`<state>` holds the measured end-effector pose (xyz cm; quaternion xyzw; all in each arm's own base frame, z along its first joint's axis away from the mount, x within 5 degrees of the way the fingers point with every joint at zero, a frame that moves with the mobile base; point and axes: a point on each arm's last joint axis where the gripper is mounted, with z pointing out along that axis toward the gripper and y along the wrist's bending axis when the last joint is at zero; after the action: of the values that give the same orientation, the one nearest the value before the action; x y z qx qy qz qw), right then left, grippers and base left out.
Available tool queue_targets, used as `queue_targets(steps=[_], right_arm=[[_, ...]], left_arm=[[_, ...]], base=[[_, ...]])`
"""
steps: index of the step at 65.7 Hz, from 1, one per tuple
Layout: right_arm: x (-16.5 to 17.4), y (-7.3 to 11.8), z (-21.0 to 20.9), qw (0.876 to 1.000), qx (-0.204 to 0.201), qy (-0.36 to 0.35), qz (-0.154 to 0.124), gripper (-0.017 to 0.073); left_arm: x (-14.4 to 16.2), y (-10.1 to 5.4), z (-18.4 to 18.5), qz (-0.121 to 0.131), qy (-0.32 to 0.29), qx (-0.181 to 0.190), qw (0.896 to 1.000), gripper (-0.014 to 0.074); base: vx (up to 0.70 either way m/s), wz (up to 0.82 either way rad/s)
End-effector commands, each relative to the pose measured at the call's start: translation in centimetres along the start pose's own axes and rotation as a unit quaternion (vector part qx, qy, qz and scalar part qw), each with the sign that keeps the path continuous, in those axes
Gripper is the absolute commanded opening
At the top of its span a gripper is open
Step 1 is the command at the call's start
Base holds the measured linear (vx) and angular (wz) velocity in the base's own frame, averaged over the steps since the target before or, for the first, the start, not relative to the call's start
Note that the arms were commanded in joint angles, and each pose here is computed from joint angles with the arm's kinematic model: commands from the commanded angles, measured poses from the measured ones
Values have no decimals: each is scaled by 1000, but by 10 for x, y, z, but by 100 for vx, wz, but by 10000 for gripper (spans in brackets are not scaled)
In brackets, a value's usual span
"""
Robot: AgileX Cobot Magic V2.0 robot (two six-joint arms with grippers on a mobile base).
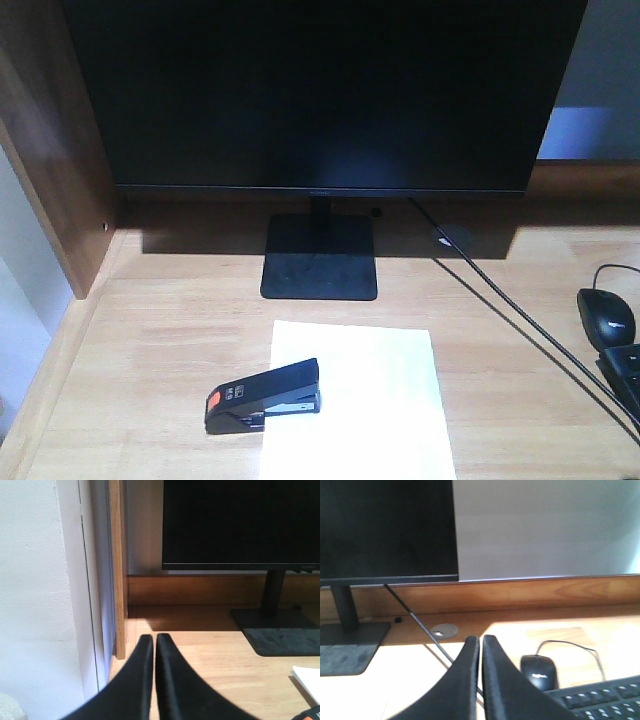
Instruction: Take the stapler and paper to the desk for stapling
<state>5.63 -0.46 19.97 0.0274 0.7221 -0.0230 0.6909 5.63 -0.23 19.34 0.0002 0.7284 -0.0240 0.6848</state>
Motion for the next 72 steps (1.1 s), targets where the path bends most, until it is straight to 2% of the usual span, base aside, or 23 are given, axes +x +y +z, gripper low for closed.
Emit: queue_targets(steps=[1,72], right_arm=[[-4,2,2,998,-9,-57,-3,-7],[-3,1,-1,998,-5,-55,0,-7]], left_arm=[[-4,0,-1,-5,-40,-1,999,-6],[-4,0,-1,-5,-40,-1,999,-6]], base=[[0,0],[0,0]])
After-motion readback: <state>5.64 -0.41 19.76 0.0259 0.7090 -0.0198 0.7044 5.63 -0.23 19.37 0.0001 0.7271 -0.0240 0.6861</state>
